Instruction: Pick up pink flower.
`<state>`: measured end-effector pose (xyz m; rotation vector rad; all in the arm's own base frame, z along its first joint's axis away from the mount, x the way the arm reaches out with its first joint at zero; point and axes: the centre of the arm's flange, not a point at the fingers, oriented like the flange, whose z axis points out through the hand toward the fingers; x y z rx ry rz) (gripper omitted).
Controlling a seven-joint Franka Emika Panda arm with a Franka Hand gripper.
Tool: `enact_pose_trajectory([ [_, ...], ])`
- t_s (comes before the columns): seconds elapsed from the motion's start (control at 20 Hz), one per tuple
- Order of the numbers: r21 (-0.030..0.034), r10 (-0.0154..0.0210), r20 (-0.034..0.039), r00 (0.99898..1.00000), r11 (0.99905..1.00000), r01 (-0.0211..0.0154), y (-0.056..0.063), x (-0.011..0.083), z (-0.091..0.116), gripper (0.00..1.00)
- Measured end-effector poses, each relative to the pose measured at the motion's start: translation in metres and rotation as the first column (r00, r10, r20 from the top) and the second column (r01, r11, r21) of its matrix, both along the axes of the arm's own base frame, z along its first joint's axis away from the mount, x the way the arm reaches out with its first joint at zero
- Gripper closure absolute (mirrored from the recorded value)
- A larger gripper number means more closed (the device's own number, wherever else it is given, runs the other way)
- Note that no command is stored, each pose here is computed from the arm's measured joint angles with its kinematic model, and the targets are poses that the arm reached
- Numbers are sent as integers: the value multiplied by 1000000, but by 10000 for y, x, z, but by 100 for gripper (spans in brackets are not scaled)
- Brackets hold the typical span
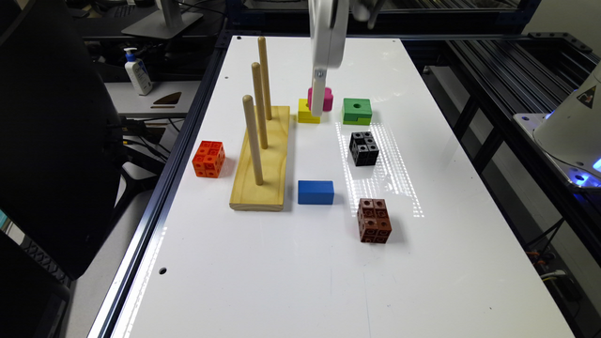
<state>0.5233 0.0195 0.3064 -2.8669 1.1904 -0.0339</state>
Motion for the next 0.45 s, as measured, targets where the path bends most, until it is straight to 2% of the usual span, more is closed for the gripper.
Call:
enact_pose_trajectory([
  [0.1,-1361,677,-607,1000000,999999,-678,0,-25,112,100],
  [0.25,-1776,921,-1532,999998,999998,-924,0,-34,142,100],
  [0.35,-1934,993,5659,999983,999998,-982,1,-26,189,100],
  [0.45,-2612,1247,9577,999953,999996,-1222,1,-35,257,100],
])
